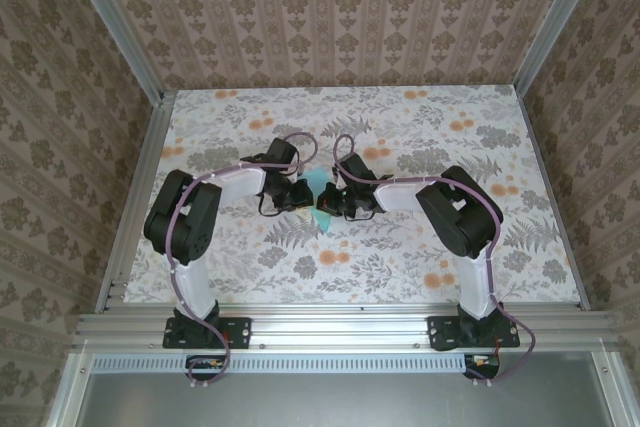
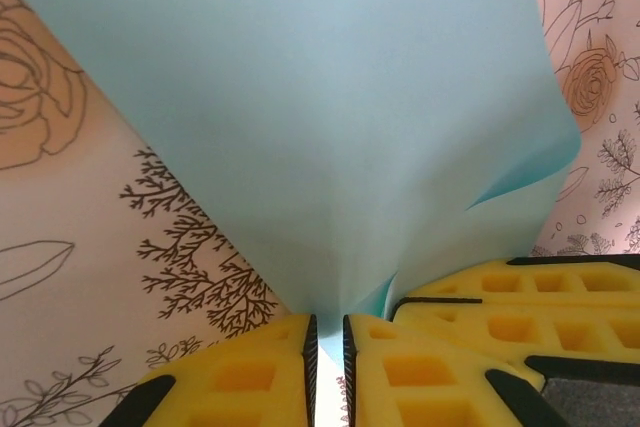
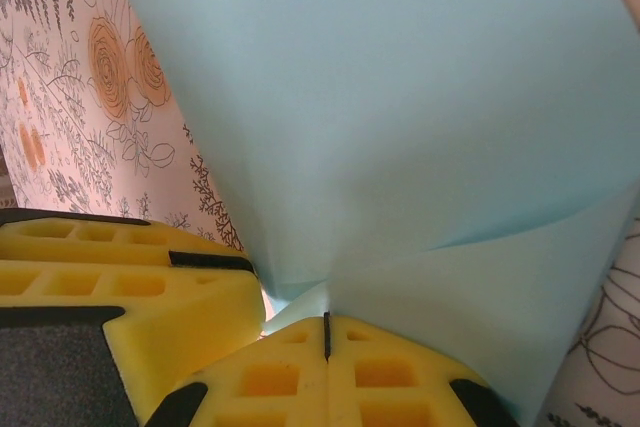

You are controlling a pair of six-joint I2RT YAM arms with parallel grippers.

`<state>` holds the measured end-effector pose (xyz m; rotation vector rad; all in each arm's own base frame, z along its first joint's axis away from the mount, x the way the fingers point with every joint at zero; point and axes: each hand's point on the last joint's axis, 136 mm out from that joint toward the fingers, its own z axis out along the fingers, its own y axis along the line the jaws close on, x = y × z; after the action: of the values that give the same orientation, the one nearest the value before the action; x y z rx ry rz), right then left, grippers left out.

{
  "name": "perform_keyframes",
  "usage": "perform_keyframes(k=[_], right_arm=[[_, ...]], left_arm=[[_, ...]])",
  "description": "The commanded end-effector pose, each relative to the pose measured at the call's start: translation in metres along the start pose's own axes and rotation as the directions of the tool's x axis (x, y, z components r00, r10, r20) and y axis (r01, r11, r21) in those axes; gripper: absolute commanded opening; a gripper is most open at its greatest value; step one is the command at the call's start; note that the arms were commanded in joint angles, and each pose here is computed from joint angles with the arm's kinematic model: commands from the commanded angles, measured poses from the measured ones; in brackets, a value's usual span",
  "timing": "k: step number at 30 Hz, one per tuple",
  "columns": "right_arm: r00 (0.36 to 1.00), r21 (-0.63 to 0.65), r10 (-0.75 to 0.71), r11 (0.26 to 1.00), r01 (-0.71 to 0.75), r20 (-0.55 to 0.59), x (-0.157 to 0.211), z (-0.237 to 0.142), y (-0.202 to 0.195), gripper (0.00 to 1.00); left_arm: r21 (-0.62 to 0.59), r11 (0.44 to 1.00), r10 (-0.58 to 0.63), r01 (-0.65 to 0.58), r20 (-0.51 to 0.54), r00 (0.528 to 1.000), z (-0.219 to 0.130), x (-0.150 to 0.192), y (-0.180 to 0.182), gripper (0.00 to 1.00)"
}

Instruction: Fold a paper plane with a square sheet of paper (pick it up from the middle)

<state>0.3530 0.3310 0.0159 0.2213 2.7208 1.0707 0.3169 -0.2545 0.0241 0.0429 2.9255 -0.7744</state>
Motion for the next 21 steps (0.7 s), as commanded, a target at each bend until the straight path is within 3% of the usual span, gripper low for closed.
perform_keyframes(k=[1, 13, 21], right_arm=[[0.996, 0.127, 0.060, 0.991, -0.051, -0.067, 0.022, 0.011, -0.044, 0.00], [0.995, 0.131, 0.068, 0.990, -0.058, -0.067, 0.024, 0.011, -0.047, 0.00], [0.995, 0.131, 0.072, 0.989, -0.063, -0.068, 0.024, 0.012, -0.048, 0.01]], left_arm=[[0.035, 0.999, 0.001, -0.001, 0.005, 1.000, -0.004, 0.000, -0.006, 0.17], [0.060, 0.998, -0.010, 0.008, 0.037, 0.999, -0.015, -0.003, -0.007, 0.16], [0.139, 0.990, -0.006, 0.004, 0.014, 1.000, -0.013, 0.001, -0.012, 0.21]])
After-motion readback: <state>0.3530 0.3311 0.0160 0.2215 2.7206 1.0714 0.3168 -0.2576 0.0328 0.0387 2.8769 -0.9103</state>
